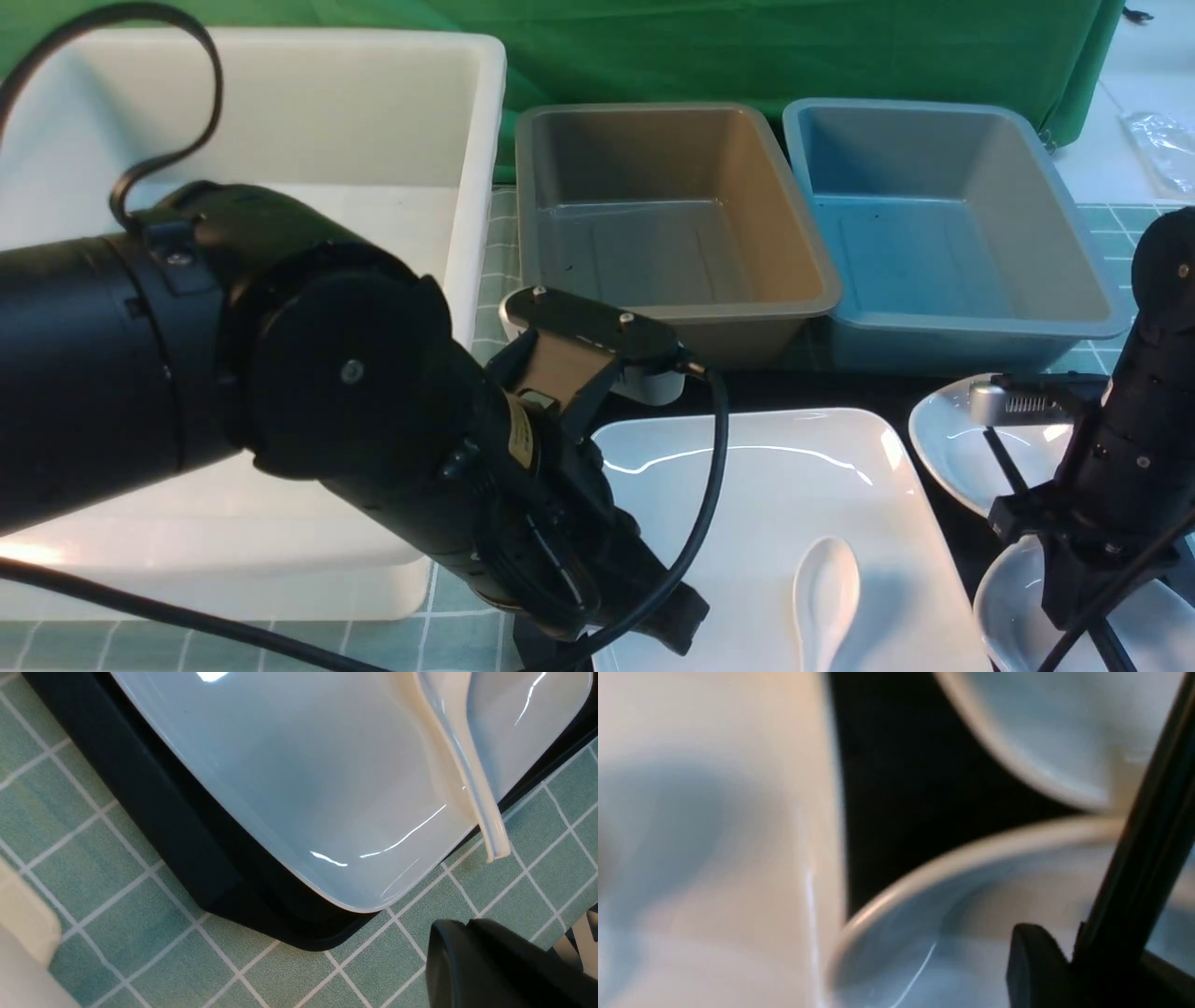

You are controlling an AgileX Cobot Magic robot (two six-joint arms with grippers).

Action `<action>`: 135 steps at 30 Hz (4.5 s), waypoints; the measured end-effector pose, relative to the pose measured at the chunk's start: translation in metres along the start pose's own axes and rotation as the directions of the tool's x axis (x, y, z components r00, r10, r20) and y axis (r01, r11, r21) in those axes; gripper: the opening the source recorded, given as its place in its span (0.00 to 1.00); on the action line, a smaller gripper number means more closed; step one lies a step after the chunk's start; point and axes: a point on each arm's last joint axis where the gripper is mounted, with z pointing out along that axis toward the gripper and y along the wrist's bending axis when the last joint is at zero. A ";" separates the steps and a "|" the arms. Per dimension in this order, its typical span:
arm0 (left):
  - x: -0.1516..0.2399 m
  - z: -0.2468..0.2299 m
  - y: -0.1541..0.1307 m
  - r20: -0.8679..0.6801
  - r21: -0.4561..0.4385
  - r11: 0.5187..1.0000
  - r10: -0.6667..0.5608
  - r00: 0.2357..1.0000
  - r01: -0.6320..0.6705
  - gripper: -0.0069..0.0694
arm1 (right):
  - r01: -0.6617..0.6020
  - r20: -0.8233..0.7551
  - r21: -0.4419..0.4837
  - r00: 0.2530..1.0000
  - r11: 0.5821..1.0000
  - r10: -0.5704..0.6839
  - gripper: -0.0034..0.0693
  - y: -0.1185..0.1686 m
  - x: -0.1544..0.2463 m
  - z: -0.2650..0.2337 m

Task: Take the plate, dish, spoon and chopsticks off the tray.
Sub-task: Use the right arm to grab a pair of chopsticks from the plate, then use the right arm to put the chopsticks into the small storage box on the right, then use the left arm to grab a soup spoon from the plate, then use the left arm to put the soup spoon into the small storage box in the middle, then use the left arm to grab a plate from the dinner plate

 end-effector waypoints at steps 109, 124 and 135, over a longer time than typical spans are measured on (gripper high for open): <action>-0.192 0.004 -0.002 0.285 -0.207 0.975 0.143 0.948 -0.085 0.22 | -0.012 0.724 0.110 0.686 0.994 -0.072 0.21 0.033 0.179 -0.165; -0.233 0.044 0.155 0.483 -0.115 0.964 -0.159 0.861 0.242 0.34 | 0.005 0.726 0.076 0.685 0.997 -0.059 0.22 0.036 0.179 -0.165; -0.203 -0.022 0.130 0.293 -0.131 0.965 -0.180 0.939 0.226 0.46 | 0.011 0.726 0.079 0.685 0.997 -0.065 0.24 0.036 0.179 -0.165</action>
